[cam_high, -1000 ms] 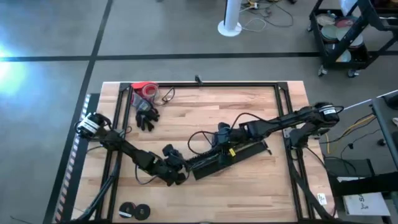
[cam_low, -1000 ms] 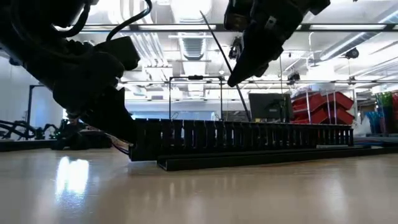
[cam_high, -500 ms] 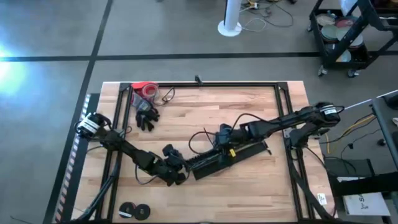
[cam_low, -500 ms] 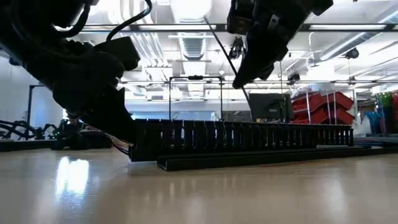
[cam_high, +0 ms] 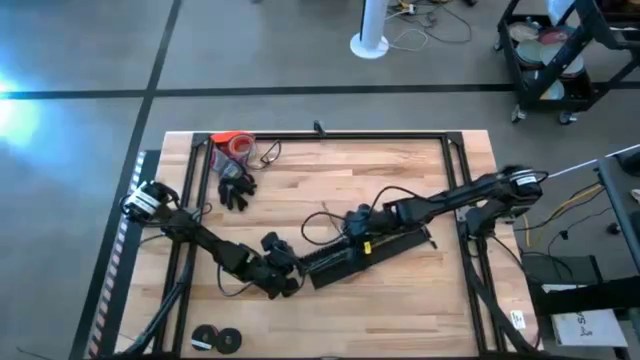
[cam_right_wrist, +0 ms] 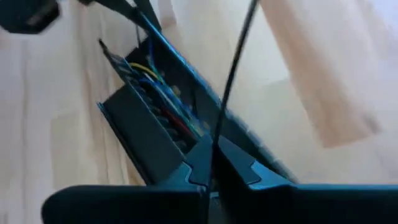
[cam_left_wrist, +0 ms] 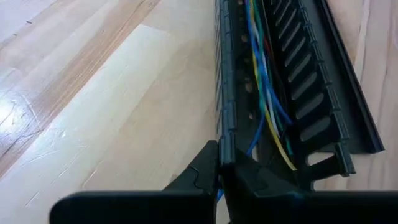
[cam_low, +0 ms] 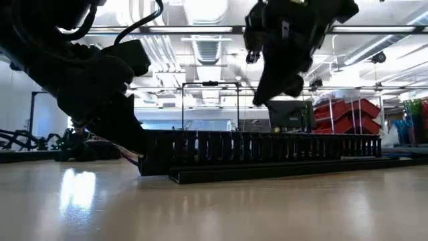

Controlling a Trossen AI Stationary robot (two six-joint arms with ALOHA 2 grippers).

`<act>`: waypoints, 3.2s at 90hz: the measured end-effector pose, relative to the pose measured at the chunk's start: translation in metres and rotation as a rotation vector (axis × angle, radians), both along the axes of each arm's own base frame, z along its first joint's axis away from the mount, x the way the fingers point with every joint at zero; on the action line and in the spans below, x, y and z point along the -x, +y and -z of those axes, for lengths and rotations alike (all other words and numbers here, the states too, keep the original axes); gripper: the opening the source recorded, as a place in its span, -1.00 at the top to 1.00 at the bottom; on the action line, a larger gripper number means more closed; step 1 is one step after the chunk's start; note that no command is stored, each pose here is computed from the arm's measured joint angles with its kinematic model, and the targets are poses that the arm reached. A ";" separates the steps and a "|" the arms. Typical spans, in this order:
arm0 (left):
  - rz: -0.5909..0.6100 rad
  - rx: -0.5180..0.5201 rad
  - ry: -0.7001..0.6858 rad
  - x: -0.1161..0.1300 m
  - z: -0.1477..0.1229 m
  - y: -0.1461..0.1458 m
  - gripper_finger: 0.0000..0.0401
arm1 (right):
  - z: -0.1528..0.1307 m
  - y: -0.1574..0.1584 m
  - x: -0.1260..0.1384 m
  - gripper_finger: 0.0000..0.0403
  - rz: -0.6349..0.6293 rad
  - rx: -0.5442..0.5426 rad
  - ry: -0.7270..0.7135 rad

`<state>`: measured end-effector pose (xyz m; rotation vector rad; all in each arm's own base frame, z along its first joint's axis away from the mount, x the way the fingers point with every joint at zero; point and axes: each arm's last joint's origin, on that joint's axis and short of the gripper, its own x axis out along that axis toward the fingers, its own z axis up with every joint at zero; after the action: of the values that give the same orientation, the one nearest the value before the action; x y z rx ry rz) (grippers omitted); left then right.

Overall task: Ziptie cables
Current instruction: Put the ziptied cable wires into the black cable duct

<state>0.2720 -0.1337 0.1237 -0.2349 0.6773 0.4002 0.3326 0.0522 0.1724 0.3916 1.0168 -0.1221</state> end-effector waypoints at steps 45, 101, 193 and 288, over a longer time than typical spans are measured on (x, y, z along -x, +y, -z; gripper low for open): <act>-0.007 0.024 -0.031 -0.002 -0.002 -0.001 1.00 | 0.027 0.005 -0.003 1.00 0.185 -0.001 0.083; -0.008 0.029 -0.040 -0.003 -0.002 -0.002 1.00 | 0.025 0.014 -0.003 1.00 0.260 -0.001 0.052; -0.009 0.035 -0.053 -0.003 -0.003 -0.002 1.00 | 0.034 0.019 -0.012 1.00 0.165 0.015 0.039; -0.006 0.032 -0.050 -0.003 -0.003 -0.003 1.00 | -0.029 0.001 0.037 0.41 -0.260 0.275 -0.126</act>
<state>0.2751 -0.1362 0.1267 -0.2765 0.6347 0.3881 0.2960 0.0536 0.2017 0.0146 0.9027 -0.0027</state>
